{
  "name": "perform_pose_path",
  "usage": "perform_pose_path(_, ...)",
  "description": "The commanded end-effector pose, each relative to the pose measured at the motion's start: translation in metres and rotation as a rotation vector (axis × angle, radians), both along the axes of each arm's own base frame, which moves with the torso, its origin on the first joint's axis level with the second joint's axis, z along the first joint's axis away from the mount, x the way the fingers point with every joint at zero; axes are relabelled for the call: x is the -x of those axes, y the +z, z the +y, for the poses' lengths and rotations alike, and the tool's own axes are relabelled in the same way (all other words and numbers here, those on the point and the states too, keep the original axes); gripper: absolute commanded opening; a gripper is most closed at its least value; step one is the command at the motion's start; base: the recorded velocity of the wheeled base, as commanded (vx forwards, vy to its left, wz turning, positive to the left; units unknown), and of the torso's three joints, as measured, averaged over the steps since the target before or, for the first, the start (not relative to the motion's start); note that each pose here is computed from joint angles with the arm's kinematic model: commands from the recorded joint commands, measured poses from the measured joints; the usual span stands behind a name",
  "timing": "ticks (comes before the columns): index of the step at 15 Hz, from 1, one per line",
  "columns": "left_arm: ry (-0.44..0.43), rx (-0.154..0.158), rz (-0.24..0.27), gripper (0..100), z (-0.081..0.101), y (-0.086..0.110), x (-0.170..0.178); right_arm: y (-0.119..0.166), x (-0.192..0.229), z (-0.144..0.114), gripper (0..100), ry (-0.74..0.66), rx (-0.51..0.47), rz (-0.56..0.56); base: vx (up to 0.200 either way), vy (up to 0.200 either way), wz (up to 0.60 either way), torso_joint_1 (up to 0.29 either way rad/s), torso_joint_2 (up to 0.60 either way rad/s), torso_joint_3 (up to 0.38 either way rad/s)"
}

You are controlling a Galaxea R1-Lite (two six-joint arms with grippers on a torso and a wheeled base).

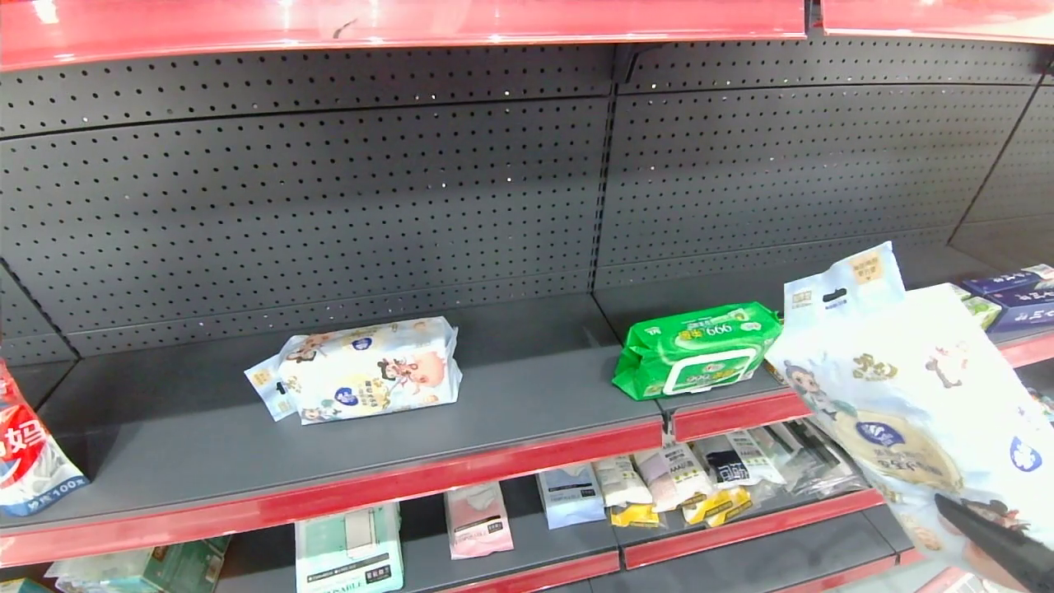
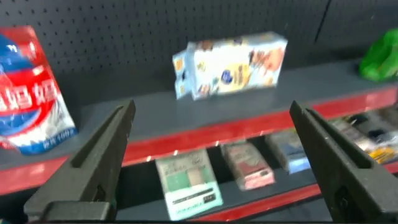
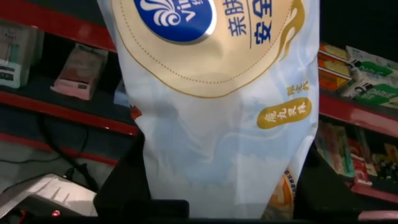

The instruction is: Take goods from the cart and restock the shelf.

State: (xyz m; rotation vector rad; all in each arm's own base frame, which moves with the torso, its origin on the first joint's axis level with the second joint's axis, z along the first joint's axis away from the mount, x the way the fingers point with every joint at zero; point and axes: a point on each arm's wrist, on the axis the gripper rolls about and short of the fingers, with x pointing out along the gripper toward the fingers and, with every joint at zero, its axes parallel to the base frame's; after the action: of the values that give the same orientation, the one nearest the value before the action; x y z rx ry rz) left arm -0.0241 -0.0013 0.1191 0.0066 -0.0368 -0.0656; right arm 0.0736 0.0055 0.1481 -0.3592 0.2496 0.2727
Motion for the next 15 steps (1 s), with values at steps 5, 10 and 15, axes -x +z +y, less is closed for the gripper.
perform_pose_path(5, 0.174, -0.111, 0.391, 100, 0.006, 0.056, -0.087, -0.006, 0.007, -0.002, 0, -0.08, 0.011, -0.002, 0.0, 0.0, 0.0, 0.0, 0.0, 0.0)
perform_pose_path(10, -0.235, -0.199, 0.581, 100, 0.003, 0.032, -0.156, -0.004, 0.005, -0.002, 0, -0.096, 0.02, 0.0, 0.0, 0.0, 0.0, 0.0, 0.0, 0.0)
perform_pose_path(15, -0.368, -0.342, 0.515, 100, 0.023, 0.02, -0.258, -0.005, 0.006, -0.003, 0, -0.127, 0.049, -0.005, 0.0, 0.0, 0.0, 0.0, 0.0, 0.0)
